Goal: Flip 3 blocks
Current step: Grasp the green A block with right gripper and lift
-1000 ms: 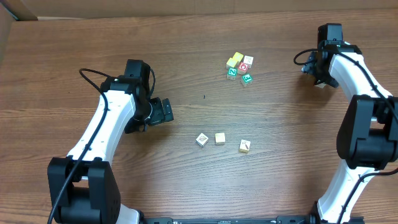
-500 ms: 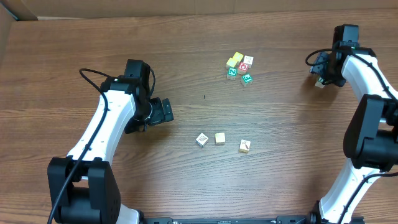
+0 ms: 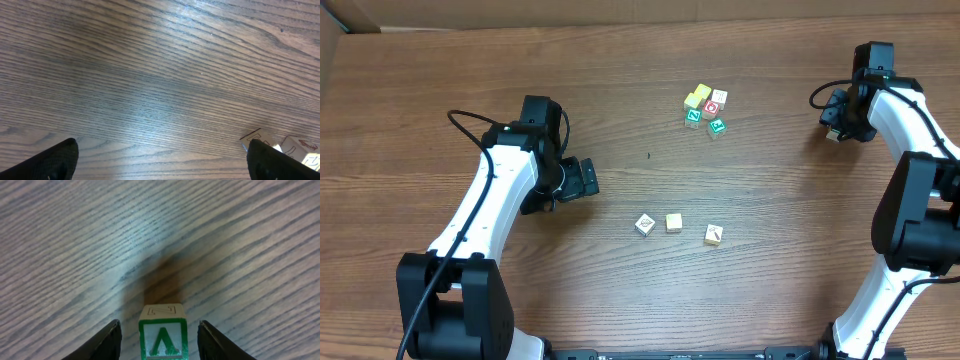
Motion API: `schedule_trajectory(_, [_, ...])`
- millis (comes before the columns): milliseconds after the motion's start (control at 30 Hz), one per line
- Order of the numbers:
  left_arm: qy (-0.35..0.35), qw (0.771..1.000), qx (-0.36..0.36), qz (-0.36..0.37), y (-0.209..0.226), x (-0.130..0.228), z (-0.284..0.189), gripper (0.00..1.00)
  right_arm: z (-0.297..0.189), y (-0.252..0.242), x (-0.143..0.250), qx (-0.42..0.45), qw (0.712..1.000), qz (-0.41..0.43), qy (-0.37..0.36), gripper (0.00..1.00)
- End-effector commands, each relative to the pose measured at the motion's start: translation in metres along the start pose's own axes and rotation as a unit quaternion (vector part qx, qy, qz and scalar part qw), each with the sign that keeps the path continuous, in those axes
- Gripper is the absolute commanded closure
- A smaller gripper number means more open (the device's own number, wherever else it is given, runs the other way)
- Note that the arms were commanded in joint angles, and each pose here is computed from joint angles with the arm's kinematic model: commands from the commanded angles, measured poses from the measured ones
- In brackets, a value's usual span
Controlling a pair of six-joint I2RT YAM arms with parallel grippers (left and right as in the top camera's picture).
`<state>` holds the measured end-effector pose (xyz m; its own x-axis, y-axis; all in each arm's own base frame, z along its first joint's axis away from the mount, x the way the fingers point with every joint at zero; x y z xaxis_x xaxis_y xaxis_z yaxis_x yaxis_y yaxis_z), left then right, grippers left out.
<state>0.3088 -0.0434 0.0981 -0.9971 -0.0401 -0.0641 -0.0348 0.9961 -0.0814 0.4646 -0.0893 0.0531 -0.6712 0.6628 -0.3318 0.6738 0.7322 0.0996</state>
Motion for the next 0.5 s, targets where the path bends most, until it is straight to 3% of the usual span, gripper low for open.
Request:
schedule_trajectory(0, [-0.009, 1.0, 0.003, 0.003, -0.001, -0.002, -0.005, 0.0, 0.005, -0.003, 0.006, 0.005, 1.0, 0.011, 0.009, 0.5])
schedule_trajectory(467, [-0.009, 1.0, 0.003, 0.003, -0.001, -0.002, -0.005, 0.0, 0.018, -0.003, 0.008, 0.014, 1.0, 0.003, 0.014, 0.5])
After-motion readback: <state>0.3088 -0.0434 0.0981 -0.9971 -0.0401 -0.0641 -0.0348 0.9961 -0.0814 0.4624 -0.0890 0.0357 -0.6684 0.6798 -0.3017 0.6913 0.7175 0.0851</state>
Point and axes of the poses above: each gripper's point midway between its finger pads, its own z axis out along the fingers, its own y axis along the line the jaws close on, x = y × z, the point moved 2 cm from there along -z, back along the fingers, and after that the axes turned 14 degrees about z, right-handed, at the moved point
